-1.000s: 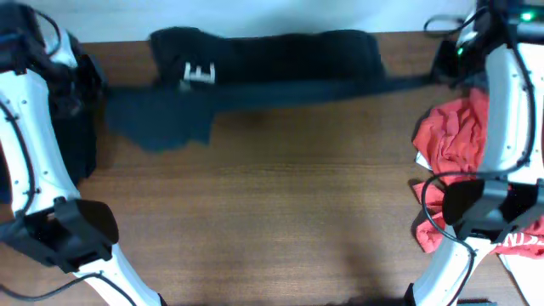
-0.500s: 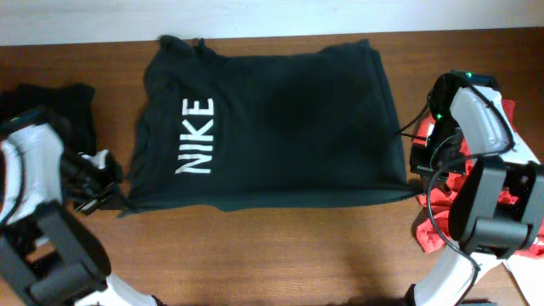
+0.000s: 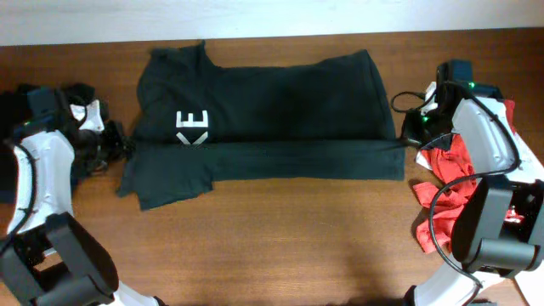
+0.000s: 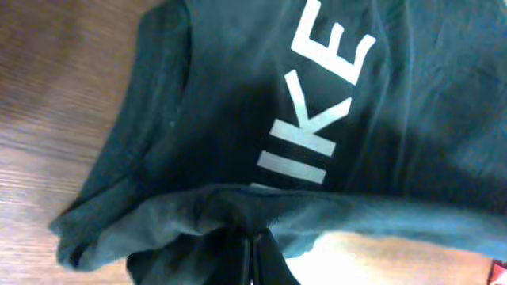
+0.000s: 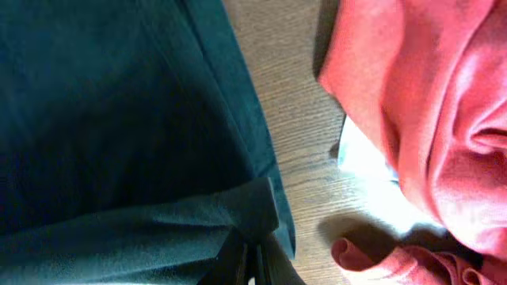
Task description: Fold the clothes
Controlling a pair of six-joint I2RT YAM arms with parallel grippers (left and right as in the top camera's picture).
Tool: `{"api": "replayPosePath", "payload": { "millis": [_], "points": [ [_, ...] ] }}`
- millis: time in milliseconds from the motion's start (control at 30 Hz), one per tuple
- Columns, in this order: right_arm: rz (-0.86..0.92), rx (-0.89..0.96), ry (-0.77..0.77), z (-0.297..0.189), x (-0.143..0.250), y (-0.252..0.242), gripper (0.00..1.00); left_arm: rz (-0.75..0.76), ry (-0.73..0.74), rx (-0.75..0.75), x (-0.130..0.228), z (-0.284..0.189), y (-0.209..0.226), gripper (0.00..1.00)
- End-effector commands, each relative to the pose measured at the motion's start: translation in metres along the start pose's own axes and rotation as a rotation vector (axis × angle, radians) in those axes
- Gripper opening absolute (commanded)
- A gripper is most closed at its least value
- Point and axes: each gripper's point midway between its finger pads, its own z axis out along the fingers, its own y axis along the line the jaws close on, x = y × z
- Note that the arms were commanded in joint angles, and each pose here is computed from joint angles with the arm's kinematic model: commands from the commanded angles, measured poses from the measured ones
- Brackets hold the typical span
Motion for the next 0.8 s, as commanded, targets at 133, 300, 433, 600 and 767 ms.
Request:
{"api": "replayPosePath", "payload": {
  "millis": [133, 300, 433, 600, 767],
  "points": [
    [-0.083, -0.035, -0.127, 0.016, -0.036, 0.027, 0.17, -0.002, -0.099, -0.053, -0.011, 0.024, 0.01, 0.01],
    [-0.084, -0.054, -0.126, 0.017, -0.036, 0.03, 0.45, 0.022, -0.103, -0.032, -0.012, 0.026, 0.0, 0.38],
    [-0.075, -0.039, -0.011, 0.048, 0.003, 0.02, 0.24, 0.271, -0.009, 0.023, 0.015, 0.045, -0.051, 0.4],
    [-0.066, -0.028, 0.046, 0.082, 0.038, 0.008, 0.24, 0.448, 0.122, -0.116, 0.066, 0.073, -0.081, 0.56],
    [-0.066, -0.028, 0.048, 0.083, 0.04, 0.008, 0.24, 0.523, 0.256, -0.264, 0.123, 0.099, -0.054, 0.57]
  ]
}}
